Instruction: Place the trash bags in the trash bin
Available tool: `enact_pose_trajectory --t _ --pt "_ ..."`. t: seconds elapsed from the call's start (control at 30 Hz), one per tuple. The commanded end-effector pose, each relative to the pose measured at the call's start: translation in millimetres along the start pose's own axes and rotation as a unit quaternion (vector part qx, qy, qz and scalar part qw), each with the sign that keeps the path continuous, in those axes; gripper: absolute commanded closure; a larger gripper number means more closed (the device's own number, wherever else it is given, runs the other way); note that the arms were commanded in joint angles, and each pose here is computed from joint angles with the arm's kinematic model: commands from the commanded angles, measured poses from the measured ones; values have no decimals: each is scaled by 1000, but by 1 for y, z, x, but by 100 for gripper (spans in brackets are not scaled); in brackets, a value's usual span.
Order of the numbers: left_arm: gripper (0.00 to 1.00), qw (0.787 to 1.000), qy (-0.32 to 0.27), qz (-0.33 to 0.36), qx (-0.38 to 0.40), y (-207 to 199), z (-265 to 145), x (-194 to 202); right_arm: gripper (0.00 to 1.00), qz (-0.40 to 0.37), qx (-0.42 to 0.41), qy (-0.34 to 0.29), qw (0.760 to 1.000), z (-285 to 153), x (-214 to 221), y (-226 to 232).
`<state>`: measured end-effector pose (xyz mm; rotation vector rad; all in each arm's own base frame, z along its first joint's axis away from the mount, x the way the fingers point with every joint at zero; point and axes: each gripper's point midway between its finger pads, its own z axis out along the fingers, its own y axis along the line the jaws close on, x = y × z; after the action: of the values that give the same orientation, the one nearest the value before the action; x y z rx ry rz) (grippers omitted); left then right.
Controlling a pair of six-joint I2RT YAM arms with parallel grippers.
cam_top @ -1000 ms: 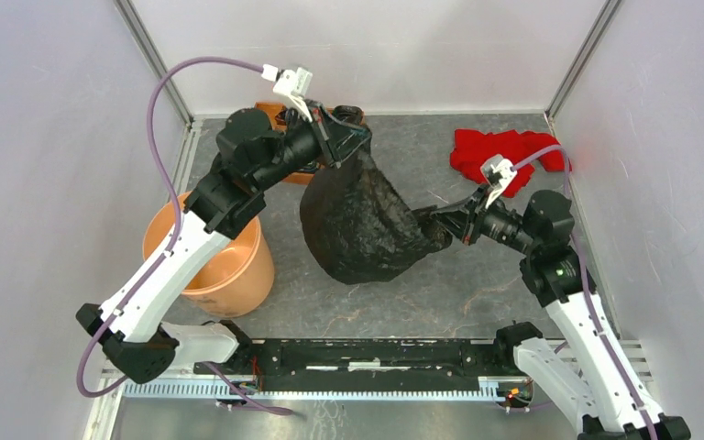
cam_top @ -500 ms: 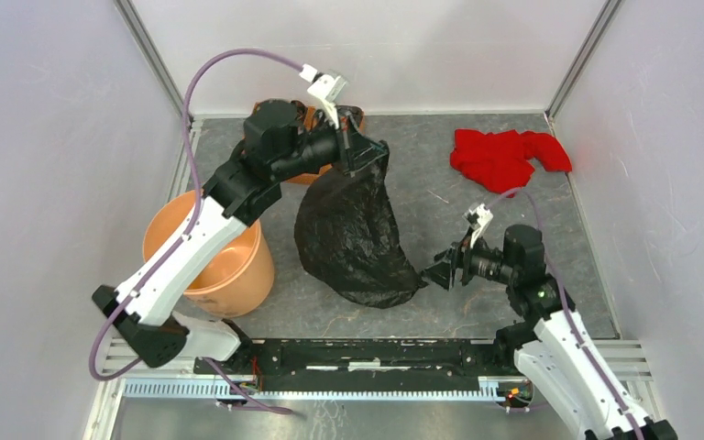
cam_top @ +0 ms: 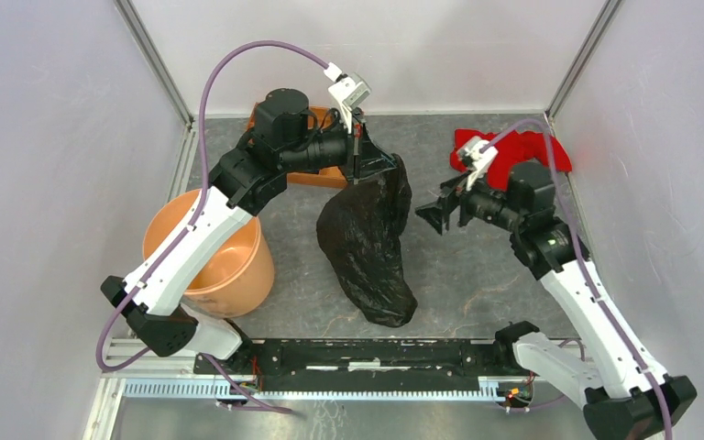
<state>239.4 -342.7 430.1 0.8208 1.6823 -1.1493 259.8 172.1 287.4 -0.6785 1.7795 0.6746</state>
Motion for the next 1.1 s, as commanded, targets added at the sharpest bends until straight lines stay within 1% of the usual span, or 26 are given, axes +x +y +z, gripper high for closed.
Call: enact_pose_trajectory --t 0.0,0.07,0.13,0.23,0.33,0.4,0.47,0.57,0.63,0.77,0.83,0.87,1.0,1.03,1.07 --pt "98 999 -7 29 20 -14 -10 -11 6 -19 -59 -40 997 26 -19 48" --pt "98 1000 -7 23 15 -13 -8 -11 7 -23 -69 -27 997 37 -10 67" --pt "98 1000 -5 19 9 -10 -7 -9 7 -19 -48 -19 998 38 -3 67" --pt "98 1000 6 17 0 -6 -6 -4 7 -13 -11 -36 999 27 -5 58" --pt "98 1000 18 12 -8 -2 -5 2 7 12 -3 -52 999 22 -10 58" --pt "98 1000 24 7 -12 -1 -5 6 9 32 -13 -77 996 24 -16 64" --pt "98 1000 24 3 -19 1 -6 8 11 44 -37 -87 995 29 -20 76" --pt "98 999 19 2 -28 2 -8 5 14 46 -51 -80 994 40 -23 94" --pt "98 999 17 2 -31 2 -9 5 15 51 -37 -78 995 43 -23 97" --pt "98 999 13 0 -53 10 -10 3 15 64 -36 -82 994 39 -20 107" --pt "98 998 12 -2 -69 16 -9 3 13 63 -44 -77 994 35 -14 114" --pt "98 997 12 -2 -73 17 -9 3 12 62 -31 -72 995 33 -11 111" --pt "98 997 13 -1 -79 20 -8 4 11 62 -36 -63 995 26 -6 114" --pt "98 997 13 -2 -80 21 -7 4 11 64 -30 -63 996 27 -4 112" --pt "98 997 12 -1 -77 20 -7 4 15 68 -17 -59 996 30 1 108"
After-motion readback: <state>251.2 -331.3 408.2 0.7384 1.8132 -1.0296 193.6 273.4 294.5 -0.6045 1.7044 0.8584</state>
